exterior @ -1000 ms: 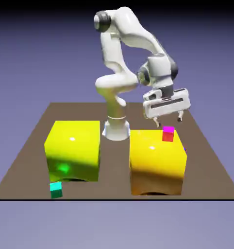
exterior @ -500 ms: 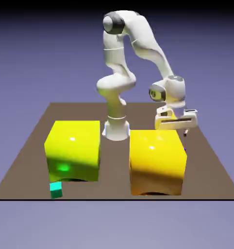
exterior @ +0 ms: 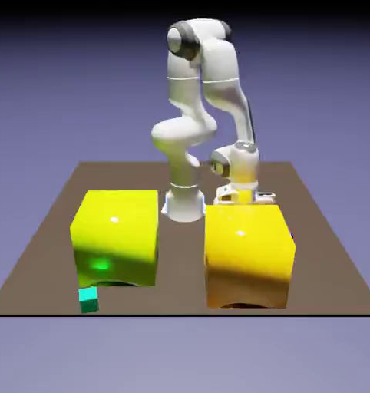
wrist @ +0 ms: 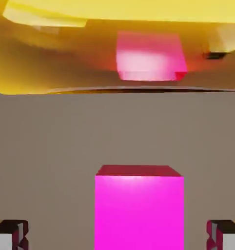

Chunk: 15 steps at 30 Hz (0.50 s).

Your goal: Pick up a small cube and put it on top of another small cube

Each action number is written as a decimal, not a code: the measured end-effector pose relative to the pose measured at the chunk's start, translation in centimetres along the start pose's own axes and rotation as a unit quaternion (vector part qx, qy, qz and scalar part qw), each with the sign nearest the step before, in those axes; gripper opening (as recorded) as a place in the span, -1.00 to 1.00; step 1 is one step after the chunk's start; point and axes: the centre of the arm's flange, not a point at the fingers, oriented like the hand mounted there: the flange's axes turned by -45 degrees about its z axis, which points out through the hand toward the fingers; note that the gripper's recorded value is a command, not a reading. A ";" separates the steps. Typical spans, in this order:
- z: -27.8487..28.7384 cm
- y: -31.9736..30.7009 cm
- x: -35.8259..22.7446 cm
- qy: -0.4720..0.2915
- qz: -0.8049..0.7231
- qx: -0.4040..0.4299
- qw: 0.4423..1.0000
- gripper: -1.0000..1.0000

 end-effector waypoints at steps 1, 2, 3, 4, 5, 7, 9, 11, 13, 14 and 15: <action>0.3 0.0 0.1 0.000 0.000 0.002 1.000 0.00; 0.5 0.0 0.2 0.000 0.001 0.003 1.000 0.00; 0.8 0.0 0.2 0.000 0.001 0.004 1.000 0.00; 1.1 0.0 0.3 0.000 0.002 0.005 1.000 0.00; 1.4 0.0 0.3 0.001 0.002 0.005 1.000 0.00; 1.9 0.1 0.3 0.002 0.003 0.005 1.000 0.00; 2.5 0.2 0.3 0.003 0.003 0.003 1.000 0.00; 3.1 0.3 0.2 0.005 0.003 0.000 1.000 0.00; 3.7 0.5 0.0 0.007 0.003 -0.005 1.000 0.00; 4.0 0.7 -0.2 0.008 0.004 -0.008 1.000 0.00; 4.3 0.8 -0.3 0.009 0.004 -0.012 1.000 0.00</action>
